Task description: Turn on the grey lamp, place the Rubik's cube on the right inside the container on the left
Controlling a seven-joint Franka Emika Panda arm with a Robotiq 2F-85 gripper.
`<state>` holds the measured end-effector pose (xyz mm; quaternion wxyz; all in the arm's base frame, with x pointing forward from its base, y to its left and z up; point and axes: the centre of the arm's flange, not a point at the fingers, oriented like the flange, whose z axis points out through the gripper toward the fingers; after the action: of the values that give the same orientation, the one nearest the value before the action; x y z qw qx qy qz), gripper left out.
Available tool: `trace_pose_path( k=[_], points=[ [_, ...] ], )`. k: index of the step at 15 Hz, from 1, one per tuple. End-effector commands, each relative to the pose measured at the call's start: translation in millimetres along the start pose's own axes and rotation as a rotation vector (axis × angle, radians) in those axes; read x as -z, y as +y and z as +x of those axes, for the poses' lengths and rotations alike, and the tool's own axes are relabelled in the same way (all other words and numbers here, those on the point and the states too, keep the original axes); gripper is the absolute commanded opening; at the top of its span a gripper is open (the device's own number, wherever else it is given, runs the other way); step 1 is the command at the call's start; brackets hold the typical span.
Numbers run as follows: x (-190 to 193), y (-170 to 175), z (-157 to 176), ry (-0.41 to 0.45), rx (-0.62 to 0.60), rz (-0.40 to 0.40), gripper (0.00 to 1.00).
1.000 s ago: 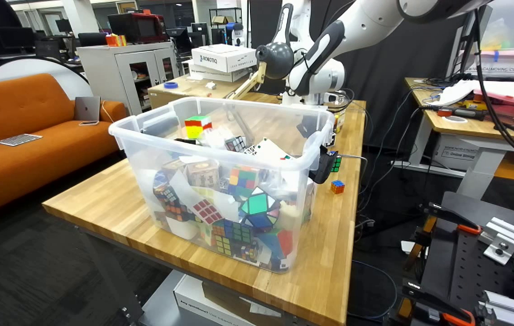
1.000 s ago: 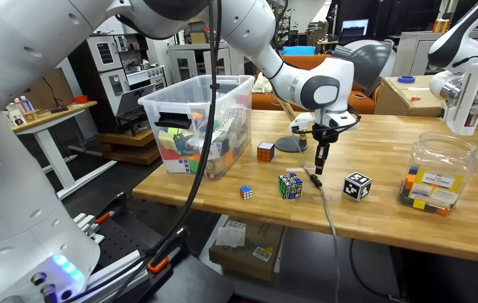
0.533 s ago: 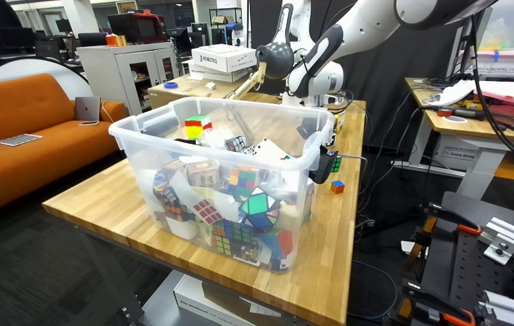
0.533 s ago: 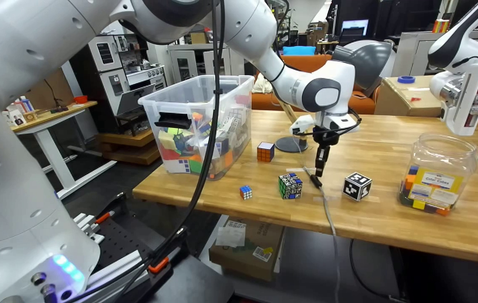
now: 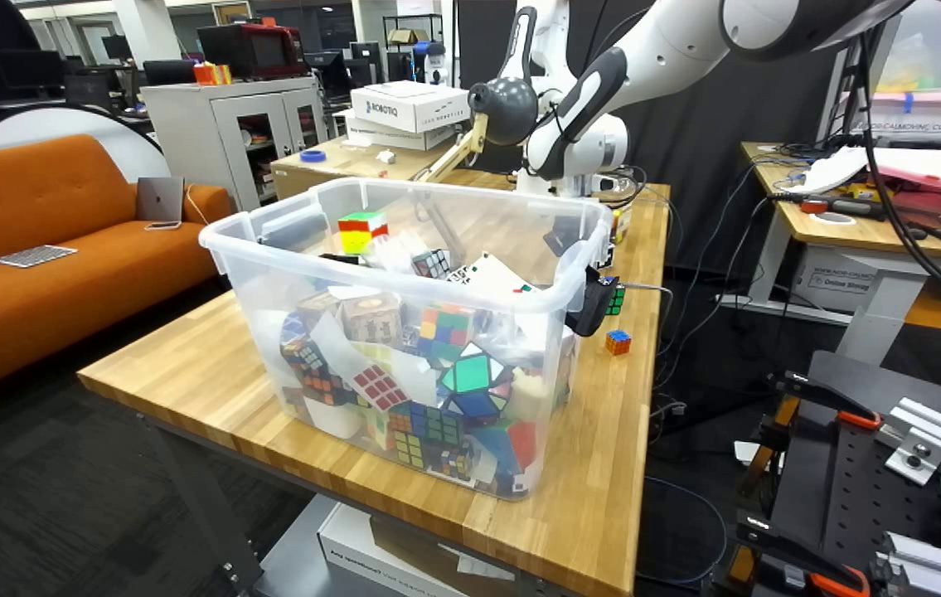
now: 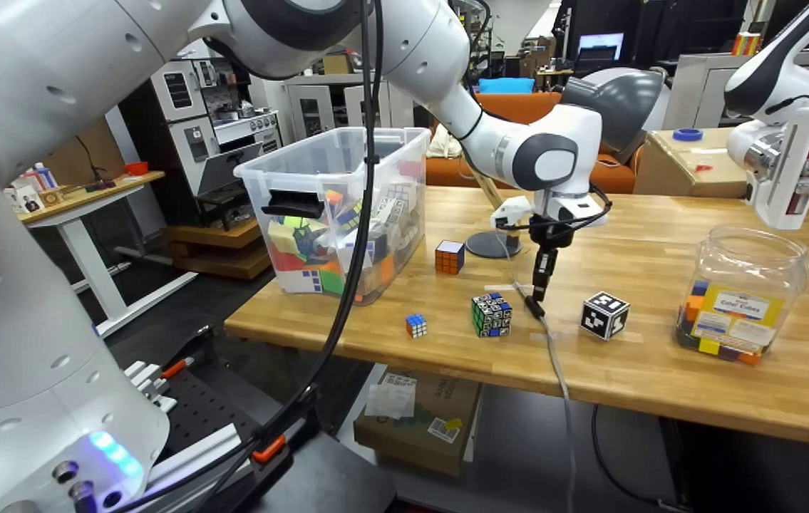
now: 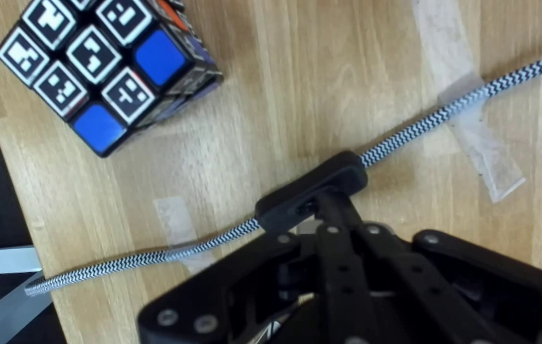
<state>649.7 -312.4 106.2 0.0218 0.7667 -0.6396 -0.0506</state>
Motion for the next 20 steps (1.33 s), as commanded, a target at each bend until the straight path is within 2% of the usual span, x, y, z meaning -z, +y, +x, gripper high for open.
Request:
trace_pose_path(
  k=[1, 4, 9, 20],
  points=[
    [-4, -6, 6, -0.022, -0.004, -0.018, 0.0],
    [-15, -12, 1, -0.039, -0.005, -0.037, 0.0],
    [-22, -25, -12, -0.001, 0.015, -0.076, 0.0],
    [19, -15, -16, 0.053, 0.007, -0.005, 0.0]
  ],
)
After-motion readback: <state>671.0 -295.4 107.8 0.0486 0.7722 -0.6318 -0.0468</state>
